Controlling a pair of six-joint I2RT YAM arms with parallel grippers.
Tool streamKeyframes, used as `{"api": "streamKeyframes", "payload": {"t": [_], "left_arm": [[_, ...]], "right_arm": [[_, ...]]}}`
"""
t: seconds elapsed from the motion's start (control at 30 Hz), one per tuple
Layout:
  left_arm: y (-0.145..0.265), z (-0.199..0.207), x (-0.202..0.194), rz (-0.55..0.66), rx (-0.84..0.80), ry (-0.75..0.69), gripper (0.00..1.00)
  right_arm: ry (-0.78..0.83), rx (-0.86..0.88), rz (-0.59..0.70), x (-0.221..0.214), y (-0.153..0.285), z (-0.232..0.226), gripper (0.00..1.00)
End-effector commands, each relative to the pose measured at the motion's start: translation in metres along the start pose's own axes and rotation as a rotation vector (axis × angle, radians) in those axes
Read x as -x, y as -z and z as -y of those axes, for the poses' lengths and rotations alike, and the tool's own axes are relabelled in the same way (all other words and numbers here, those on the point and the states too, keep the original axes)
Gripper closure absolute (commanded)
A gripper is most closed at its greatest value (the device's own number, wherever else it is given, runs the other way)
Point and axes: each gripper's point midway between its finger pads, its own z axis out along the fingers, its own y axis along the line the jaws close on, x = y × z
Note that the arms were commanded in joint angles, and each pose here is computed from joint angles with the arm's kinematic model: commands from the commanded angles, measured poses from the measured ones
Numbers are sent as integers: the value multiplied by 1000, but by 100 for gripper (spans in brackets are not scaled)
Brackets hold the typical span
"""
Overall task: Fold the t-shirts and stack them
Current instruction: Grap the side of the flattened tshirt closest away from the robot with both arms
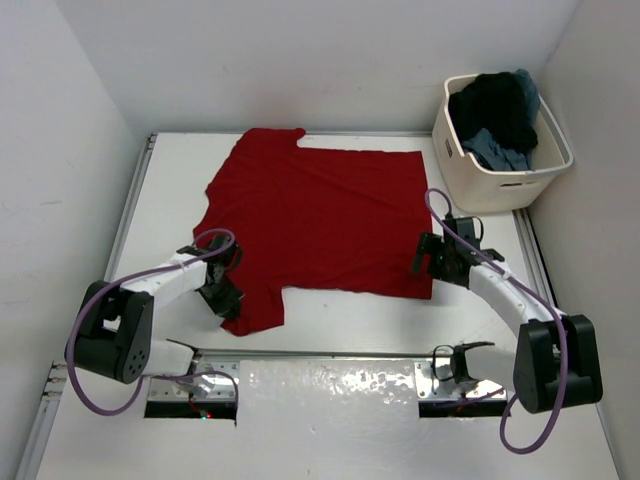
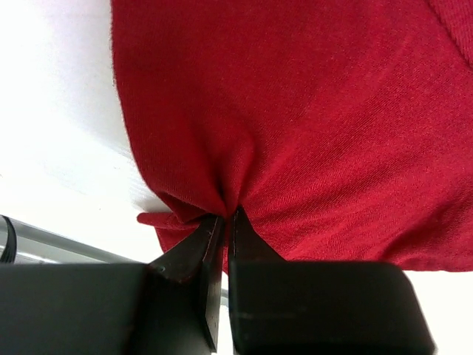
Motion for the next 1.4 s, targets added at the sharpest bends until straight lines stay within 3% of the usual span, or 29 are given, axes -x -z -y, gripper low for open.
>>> {"api": "streamKeyframes", "payload": {"t": [0.0, 0.3, 0.4, 0.43, 0.47, 0.53, 0.57, 0.63, 0.8, 0.97, 1.23, 1.37], "left_arm": [[-7, -21, -19, -62, 67, -74, 100], [11, -19, -42, -152, 26, -166, 100], [16, -21, -41, -148, 33, -205, 100], [17, -22, -42, -147, 37, -213, 100], [18, -22, -43, -149, 30, -231, 100], [21, -26, -42, -145, 40, -242, 100], [22, -25, -43, -147, 33, -251, 100], [24, -22, -42, -139, 26, -249, 100], [30, -16, -44, -144, -27, -284, 100], [47, 41, -57, -164, -402, -356, 100], [90, 120, -38, -64, -773, -408, 100], [110, 143, -1, 80, -795, -394, 100]], "right_arm": [[-92, 2, -41, -19, -4, 1, 10], [-213, -38, -162, -70, -8, 11, 24], [-237, -33, -159, -74, -13, 11, 44], [-232, -55, -147, -72, -14, 15, 58], [-227, -87, -126, -69, -15, 21, 65], [-210, -136, -88, -62, -16, 31, 72], [-209, -141, -85, -62, -16, 32, 85], [-211, -152, -81, -64, -14, 35, 100], [-187, -166, -83, -70, 1, 41, 100], [-125, -155, -94, -62, 13, 39, 100], [-104, -12, 13, -7, 7, 3, 100], [-106, 24, 105, 24, 8, -8, 100]]}}
